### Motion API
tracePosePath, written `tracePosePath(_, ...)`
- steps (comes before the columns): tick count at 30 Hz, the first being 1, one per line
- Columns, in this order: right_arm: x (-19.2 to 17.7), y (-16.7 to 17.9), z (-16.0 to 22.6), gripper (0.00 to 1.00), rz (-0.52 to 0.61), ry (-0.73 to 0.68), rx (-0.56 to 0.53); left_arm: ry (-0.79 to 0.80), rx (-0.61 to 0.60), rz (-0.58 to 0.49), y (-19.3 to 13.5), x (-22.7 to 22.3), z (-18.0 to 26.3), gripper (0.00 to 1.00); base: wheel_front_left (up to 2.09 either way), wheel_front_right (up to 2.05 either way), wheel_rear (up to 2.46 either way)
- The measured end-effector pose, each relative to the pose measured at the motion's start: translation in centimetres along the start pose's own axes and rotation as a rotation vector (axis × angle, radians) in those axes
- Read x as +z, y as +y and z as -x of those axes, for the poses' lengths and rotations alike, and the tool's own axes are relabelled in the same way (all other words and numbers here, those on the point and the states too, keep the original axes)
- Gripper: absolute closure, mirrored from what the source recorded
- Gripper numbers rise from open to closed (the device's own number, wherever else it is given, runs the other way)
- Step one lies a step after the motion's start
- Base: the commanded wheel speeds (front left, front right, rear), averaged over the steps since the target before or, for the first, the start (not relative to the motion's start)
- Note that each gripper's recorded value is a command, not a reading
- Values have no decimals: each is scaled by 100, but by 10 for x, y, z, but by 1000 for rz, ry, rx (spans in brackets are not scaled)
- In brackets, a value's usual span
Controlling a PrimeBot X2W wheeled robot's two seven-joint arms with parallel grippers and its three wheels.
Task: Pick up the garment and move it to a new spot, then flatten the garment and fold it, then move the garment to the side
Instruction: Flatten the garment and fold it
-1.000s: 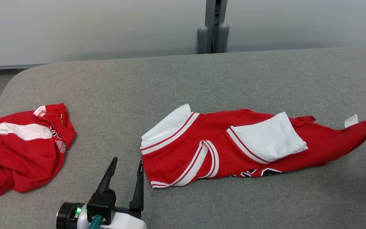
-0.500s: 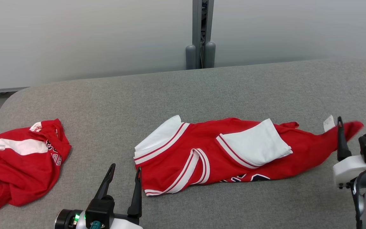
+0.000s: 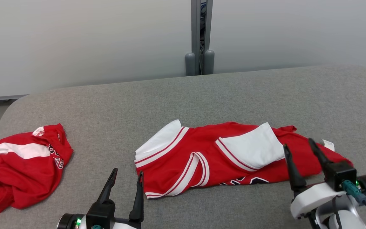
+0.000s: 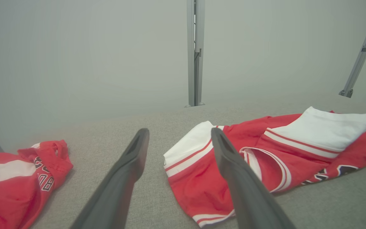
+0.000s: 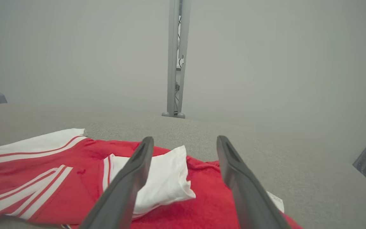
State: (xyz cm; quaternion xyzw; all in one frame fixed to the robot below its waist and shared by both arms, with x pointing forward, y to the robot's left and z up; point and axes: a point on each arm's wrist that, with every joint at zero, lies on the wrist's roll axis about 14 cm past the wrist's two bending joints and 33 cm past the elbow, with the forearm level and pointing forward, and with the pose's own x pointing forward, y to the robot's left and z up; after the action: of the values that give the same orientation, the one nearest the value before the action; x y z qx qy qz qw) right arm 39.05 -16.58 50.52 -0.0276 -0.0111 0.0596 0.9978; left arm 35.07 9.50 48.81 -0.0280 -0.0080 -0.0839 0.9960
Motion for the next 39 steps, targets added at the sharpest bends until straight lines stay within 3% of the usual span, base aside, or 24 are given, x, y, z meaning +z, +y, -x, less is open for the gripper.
tracePosePath(8,-22,26,21,0,-127,27,47,-23,13,15,0,8,6,0,0,0,0)
tracePosePath(13,-6,34,27,0,-121,-30,71,-40,33,28,3,13,8,0,0,0,0)
tracePosePath(24,-15,36,60,0,-124,-12,61,-42,76,38,8,14,20,0,0,0,0)
tracePosePath(39,-20,36,65,0,-141,3,57,-28,66,26,5,9,24,0,0,0,0)
